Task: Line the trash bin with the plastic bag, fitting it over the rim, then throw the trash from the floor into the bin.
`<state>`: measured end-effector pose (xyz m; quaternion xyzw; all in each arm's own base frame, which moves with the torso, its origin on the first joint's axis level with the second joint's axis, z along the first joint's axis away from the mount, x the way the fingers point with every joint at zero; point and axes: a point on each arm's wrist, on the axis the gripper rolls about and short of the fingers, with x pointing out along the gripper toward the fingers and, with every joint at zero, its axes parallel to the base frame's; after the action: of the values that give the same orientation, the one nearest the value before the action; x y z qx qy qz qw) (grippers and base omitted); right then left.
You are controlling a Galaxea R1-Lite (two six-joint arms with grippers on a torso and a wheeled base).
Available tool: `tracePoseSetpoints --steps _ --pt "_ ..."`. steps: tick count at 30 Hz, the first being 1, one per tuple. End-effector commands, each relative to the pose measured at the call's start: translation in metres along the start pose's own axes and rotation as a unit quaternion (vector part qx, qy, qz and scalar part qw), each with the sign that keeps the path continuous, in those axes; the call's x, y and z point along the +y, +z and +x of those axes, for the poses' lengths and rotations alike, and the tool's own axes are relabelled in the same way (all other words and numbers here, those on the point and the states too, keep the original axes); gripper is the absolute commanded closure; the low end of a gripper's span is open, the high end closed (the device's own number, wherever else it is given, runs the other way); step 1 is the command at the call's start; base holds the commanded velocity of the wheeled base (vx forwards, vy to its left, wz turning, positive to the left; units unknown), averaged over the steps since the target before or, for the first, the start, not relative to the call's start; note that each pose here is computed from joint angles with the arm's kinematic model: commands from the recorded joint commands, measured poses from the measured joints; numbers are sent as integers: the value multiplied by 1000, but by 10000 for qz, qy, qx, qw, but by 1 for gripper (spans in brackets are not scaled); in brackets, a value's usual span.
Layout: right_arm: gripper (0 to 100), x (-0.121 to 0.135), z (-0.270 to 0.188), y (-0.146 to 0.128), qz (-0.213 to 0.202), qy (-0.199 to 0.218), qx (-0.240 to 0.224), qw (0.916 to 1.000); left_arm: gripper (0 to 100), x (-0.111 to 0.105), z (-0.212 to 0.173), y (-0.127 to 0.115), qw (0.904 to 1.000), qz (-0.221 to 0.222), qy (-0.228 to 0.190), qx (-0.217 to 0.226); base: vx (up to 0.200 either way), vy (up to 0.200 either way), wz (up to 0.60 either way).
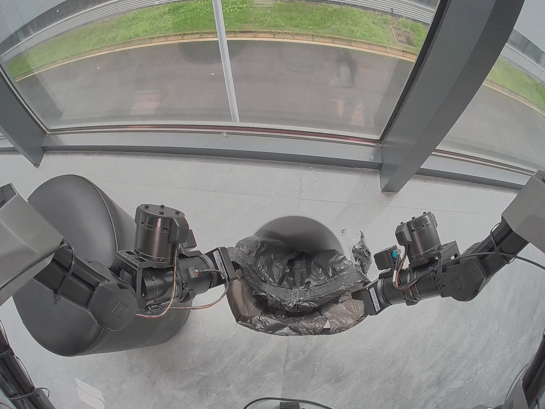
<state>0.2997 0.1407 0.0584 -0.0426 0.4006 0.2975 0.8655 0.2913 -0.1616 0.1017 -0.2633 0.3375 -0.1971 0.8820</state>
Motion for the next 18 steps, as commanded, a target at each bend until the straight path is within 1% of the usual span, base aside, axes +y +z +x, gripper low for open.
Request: tracePoseSetpoints --steps 1,6,7,9,13,18 --pt "100 0 1 -4 13 2 66 10000 100 0 0 -1 10000 -3 7 13 0 0 0" --pt "100 -4 1 -8 33 -48 -48 10000 100 -3 -1 -2 10000 22 -32 28 0 0 0" --pt "0 -5 0 -10 29 -59 -111 9999 100 -2 0 -3 10000 29 -33 39 0 0 0" --pt "0 -7 -1 -11 31 -82 -197 9998 100 -3 1 -3 10000 35 -38 54 0 0 0" --pt "0 -7 -6 -16 45 -90 -209 9997 100 -4 1 -5 9999 49 -47 74 0 0 0" --pt "0 -4 -16 -12 -2 -73 -371 9993 100 -7 1 -7 9999 81 -84 99 0 0 0"
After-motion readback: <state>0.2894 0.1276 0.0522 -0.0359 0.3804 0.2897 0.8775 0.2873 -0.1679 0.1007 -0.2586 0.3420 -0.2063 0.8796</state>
